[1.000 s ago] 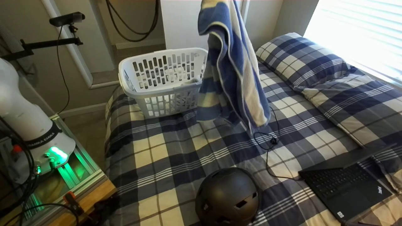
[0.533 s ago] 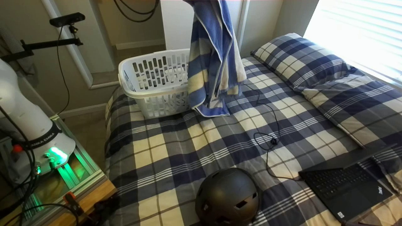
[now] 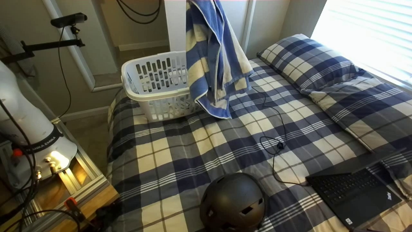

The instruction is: Put the white and blue towel in the basket.

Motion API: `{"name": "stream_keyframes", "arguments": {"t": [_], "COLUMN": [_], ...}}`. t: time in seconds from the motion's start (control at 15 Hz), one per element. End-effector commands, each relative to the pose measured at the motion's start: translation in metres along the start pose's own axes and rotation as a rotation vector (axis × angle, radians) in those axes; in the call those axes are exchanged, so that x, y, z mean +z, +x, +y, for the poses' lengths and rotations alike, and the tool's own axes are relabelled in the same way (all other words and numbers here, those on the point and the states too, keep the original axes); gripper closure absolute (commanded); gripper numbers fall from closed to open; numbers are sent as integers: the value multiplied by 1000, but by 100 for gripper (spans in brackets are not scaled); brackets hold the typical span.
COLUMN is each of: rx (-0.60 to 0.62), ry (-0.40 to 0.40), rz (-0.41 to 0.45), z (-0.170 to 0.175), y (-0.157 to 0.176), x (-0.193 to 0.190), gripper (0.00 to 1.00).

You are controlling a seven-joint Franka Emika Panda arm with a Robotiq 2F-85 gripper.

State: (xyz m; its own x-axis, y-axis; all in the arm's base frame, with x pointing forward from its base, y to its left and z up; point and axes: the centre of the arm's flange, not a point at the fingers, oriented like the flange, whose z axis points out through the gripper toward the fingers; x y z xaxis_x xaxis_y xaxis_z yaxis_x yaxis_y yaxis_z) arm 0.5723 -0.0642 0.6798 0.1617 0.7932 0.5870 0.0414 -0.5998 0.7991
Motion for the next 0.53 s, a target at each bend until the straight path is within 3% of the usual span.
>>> {"name": "stream_keyframes", "arguments": {"t": [0.0,0.2,0.47], "rx": [60,130,251], "ry": [62,160,325], "rz": [174,261,310], "z": [-25,-63,-119], "y": [12,15,-1], "x": [-1,-2,8], "gripper": [97,97,97]}}
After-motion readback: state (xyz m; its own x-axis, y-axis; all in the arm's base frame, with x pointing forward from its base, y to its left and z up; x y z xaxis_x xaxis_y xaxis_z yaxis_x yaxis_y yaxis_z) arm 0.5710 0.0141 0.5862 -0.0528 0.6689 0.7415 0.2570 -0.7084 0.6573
